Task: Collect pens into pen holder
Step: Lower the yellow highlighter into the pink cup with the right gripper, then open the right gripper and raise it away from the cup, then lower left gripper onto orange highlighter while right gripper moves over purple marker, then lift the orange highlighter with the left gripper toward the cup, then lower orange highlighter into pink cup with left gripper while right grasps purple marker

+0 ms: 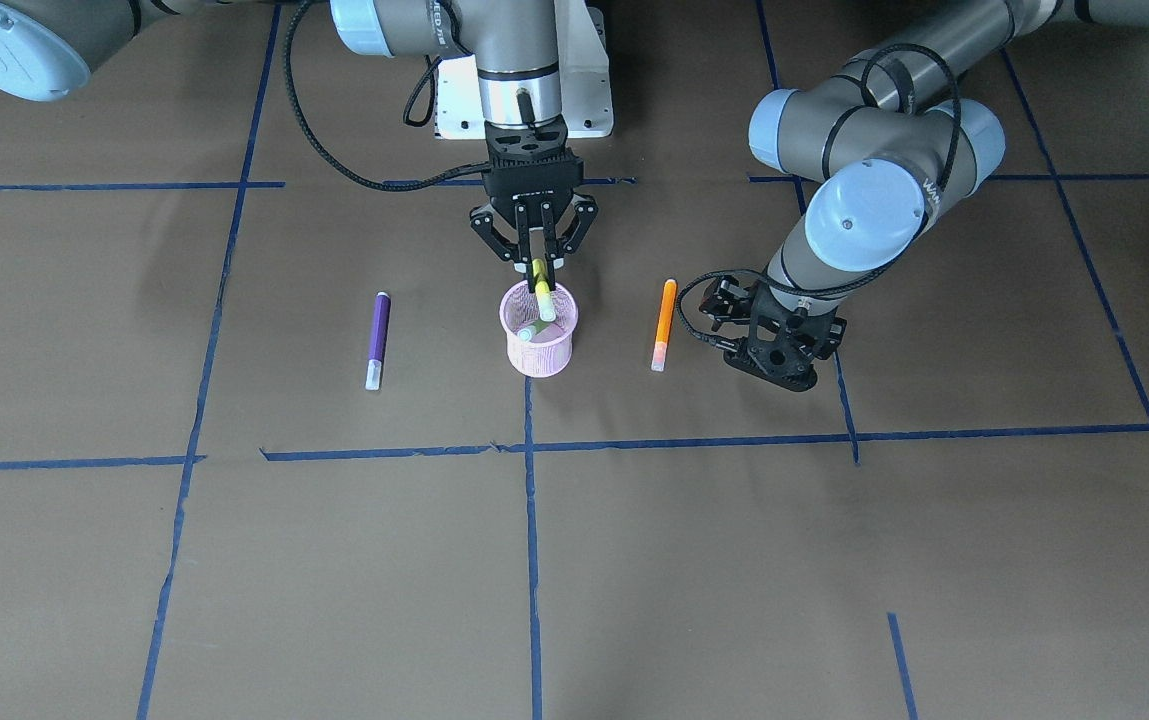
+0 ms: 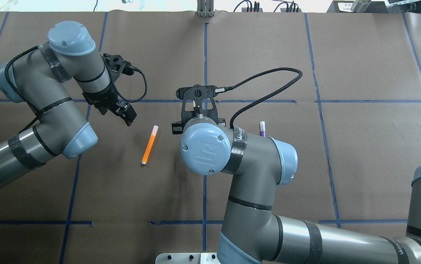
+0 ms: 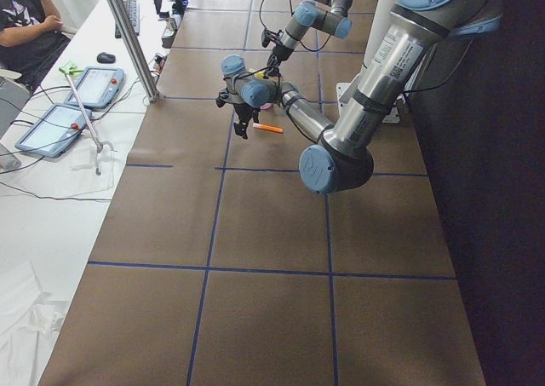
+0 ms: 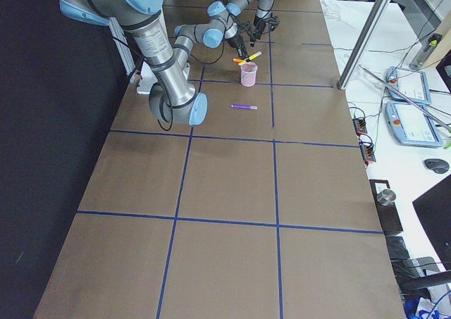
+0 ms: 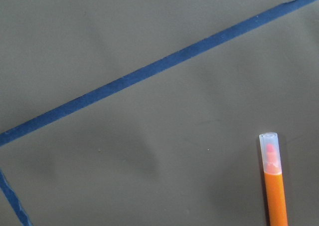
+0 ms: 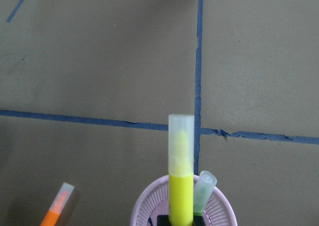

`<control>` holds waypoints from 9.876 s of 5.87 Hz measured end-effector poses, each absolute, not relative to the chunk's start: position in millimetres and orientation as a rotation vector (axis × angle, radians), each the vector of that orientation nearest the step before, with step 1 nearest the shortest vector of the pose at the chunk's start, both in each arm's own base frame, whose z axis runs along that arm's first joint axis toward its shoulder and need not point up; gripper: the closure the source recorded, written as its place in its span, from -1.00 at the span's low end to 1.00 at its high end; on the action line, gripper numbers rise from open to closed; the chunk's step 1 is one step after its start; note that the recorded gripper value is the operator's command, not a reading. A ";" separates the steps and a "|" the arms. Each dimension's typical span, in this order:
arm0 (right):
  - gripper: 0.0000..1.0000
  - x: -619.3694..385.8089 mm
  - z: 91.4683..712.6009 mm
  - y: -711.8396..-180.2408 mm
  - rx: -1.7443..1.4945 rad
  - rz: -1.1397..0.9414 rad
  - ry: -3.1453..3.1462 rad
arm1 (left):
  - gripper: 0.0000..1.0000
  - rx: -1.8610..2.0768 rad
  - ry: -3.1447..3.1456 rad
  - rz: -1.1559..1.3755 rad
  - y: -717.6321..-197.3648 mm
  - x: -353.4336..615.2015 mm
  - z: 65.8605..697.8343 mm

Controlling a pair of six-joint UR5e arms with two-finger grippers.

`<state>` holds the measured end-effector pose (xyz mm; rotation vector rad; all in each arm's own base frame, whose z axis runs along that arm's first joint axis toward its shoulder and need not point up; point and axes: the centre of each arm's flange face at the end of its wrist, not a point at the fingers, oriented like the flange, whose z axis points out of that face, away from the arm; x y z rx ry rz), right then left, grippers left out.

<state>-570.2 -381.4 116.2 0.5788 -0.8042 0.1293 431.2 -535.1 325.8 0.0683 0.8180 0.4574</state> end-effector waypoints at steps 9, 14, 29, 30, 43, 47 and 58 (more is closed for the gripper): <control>0.78 -585.0 137.3 -408.8 0.682 0.143 -0.846 | -1.00 0.071 0.820 0.460 -535.0 432.3 323.0; -1.00 -589.2 144.5 -399.6 0.680 0.130 -0.845 | -1.00 0.071 0.821 0.460 -535.0 432.3 322.8; -1.00 -410.8 293.0 -477.8 0.152 -0.026 -0.800 | -0.76 0.082 0.774 0.533 -467.0 542.0 319.6; -1.00 -410.9 291.9 -477.9 0.153 -0.027 -0.802 | -0.42 0.085 0.777 0.534 -467.1 542.5 318.0; -1.00 -397.7 279.5 -487.5 0.154 -0.012 -0.832 | 1.00 0.101 0.790 0.522 -474.6 532.1 307.1; -1.00 -408.9 283.4 -481.3 0.140 -0.019 -0.825 | 1.00 0.158 0.893 0.470 -500.1 451.8 240.6; -1.00 -510.2 311.3 -430.3 0.081 -0.026 -0.729 | 1.00 0.616 1.545 0.328 -511.8 442.6 196.0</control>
